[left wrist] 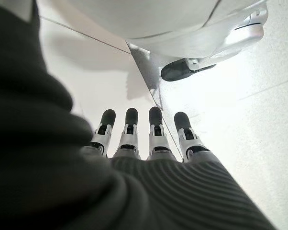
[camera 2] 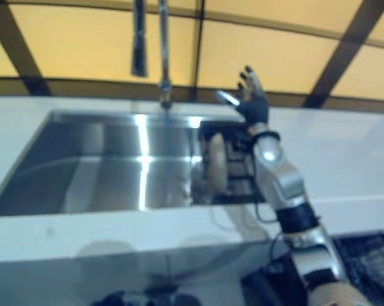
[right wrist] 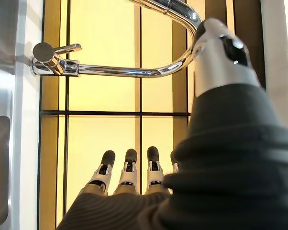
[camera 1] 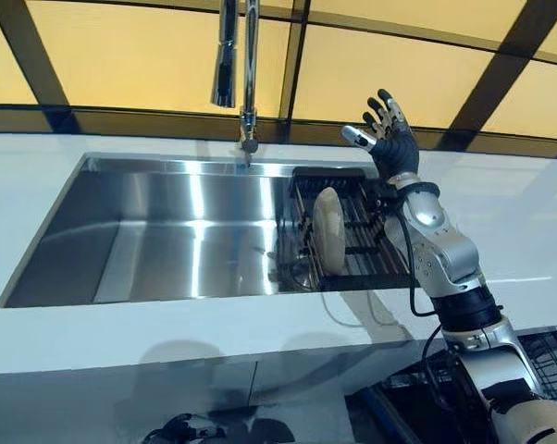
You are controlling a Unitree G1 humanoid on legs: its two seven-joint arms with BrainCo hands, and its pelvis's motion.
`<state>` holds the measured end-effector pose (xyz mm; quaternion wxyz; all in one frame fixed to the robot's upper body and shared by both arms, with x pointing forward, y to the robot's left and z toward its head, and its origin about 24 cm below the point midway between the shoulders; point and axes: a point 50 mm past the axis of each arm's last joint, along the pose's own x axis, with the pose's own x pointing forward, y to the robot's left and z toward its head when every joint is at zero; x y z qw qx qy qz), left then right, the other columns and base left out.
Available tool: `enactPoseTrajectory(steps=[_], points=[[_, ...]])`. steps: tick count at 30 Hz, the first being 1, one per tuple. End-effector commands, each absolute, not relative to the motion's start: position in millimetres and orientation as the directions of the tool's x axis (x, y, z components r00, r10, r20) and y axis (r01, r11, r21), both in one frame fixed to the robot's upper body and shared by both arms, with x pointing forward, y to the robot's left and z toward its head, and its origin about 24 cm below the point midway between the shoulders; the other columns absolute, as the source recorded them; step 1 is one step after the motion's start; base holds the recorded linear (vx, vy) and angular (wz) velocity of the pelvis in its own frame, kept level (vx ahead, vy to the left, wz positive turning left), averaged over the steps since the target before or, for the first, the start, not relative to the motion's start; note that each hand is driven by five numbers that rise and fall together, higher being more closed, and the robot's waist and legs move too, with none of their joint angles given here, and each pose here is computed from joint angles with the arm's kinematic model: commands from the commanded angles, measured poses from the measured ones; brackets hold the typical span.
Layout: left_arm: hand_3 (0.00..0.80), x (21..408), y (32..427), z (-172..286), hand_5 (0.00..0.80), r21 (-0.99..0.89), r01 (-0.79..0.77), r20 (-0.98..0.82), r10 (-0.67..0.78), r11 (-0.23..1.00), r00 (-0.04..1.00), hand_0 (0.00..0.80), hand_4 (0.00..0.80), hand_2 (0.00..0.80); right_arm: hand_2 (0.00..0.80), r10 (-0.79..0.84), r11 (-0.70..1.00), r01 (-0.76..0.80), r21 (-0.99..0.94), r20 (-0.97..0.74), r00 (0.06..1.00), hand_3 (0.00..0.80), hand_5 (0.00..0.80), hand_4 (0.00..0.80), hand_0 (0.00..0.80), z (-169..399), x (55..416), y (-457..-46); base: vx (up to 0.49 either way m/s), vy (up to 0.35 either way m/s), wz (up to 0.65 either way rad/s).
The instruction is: Take plates into dishwasher
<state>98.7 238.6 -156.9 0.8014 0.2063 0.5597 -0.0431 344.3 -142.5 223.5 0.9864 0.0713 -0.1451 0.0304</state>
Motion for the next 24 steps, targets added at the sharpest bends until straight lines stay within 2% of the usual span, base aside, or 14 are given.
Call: enactPoseTrajectory(steps=[1, 10, 19, 24], points=[[0.000, 118, 240, -152, 0.000, 0.312, 0.324, -0.899, 0.167, 0.893, 0.405, 0.000, 0.000, 0.000, 0.000, 0.050, 0.985, -0.108, 0.132, 0.382, 0.923, 0.000, 0.000, 0.000, 0.000, 264, 348, -137, 0.000, 0.000, 0.00], [0.000, 126, 246, -148, 0.000, 0.334, 0.308, -0.889, 0.189, 0.891, 0.418, 0.000, 0.000, 0.000, 0.000, 0.132, 0.979, -0.157, 0.130, 0.182, 0.974, 0.000, 0.000, 0.000, 0.000, 236, 361, -127, 0.000, 0.000, 0.00], [0.000, 128, 249, -147, 0.000, 0.340, 0.296, -0.885, 0.197, 0.892, 0.422, 0.000, 0.000, 0.000, 0.000, 0.092, 0.988, -0.110, 0.108, 0.160, 0.983, 0.000, 0.000, 0.000, 0.000, 240, 369, -132, -0.006, -0.004, 0.05], [0.000, 128, 249, -147, 0.000, 0.339, 0.295, -0.885, 0.197, 0.893, 0.422, 0.000, 0.000, 0.000, 0.000, 0.028, 0.991, -0.055, 0.121, 0.216, 0.976, 0.000, 0.000, 0.000, 0.000, 252, 369, -140, 0.000, 0.000, 0.00]])
